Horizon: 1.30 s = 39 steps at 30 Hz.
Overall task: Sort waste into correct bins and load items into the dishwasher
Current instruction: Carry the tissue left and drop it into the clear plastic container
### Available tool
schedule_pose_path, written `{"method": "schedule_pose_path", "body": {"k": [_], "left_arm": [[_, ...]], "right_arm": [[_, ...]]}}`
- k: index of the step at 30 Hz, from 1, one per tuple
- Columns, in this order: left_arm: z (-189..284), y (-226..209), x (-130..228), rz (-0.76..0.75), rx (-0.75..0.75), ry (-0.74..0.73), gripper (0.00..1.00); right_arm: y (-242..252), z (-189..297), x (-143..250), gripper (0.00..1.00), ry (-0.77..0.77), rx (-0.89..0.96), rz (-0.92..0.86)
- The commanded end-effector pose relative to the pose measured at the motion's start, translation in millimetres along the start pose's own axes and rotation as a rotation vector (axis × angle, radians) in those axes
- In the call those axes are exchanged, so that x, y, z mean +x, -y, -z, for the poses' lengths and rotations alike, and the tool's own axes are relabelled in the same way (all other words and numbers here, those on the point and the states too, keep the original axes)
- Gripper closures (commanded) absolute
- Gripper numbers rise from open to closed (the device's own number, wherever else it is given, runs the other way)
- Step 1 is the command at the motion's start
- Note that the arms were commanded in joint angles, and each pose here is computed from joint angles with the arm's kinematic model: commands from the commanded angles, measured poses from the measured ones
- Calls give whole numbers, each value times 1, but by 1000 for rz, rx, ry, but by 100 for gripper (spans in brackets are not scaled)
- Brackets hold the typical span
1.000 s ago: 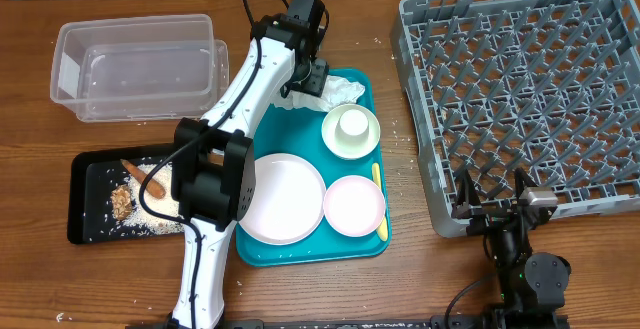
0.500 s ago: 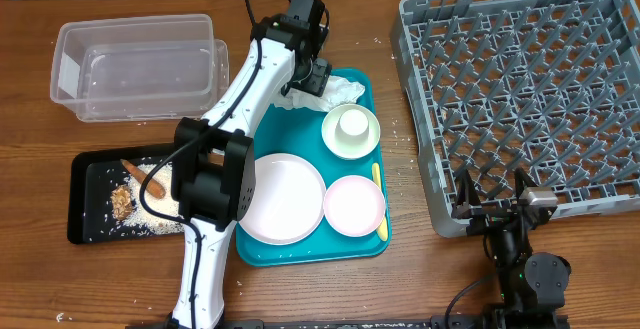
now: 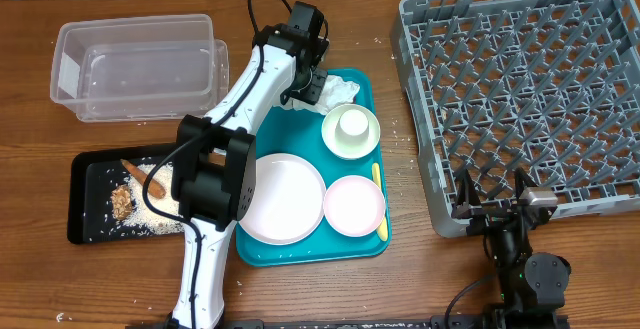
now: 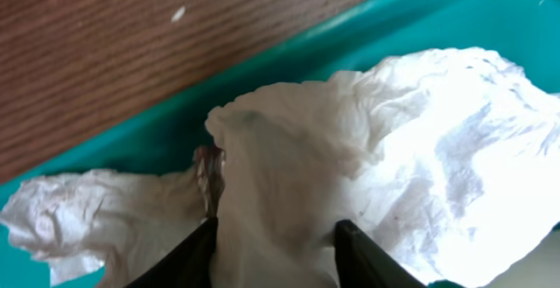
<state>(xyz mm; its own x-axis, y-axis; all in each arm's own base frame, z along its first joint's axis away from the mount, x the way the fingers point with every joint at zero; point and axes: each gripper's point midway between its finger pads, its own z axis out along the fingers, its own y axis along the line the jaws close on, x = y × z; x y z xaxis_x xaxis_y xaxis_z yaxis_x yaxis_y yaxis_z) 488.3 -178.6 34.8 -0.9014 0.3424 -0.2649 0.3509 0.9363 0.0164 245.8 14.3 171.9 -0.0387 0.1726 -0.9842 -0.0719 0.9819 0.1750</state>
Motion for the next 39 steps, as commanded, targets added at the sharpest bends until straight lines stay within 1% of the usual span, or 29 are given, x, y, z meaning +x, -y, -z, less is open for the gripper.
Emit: {"method": "schedule_pose_path", "body": {"k": [1, 5, 8, 14, 19, 21, 24, 30, 39], "left_arm": [[15, -2, -13, -10, -21, 33, 60], [30, -2, -21, -7, -20, 43, 61], [38, -2, -20, 4, -19, 34, 63], [40, -1, -12, 3, -17, -3, 74], [40, -1, -8, 3, -17, -17, 77], [41, -1, -8, 14, -16, -20, 82], [46, 0, -5, 35, -8, -33, 96], [72, 18, -6, 38, 97, -49, 96], [107, 19, -4, 79, 122, -63, 96]], "right_arm": [[3, 0, 1, 0, 7, 12, 1], [3, 0, 1, 0, 7, 12, 1], [3, 0, 1, 0, 7, 12, 1], [3, 0, 1, 0, 7, 12, 1], [3, 0, 1, 0, 7, 12, 1], [3, 0, 1, 0, 7, 12, 1], [3, 0, 1, 0, 7, 12, 1], [3, 0, 1, 0, 7, 12, 1], [3, 0, 1, 0, 7, 12, 1]]}}
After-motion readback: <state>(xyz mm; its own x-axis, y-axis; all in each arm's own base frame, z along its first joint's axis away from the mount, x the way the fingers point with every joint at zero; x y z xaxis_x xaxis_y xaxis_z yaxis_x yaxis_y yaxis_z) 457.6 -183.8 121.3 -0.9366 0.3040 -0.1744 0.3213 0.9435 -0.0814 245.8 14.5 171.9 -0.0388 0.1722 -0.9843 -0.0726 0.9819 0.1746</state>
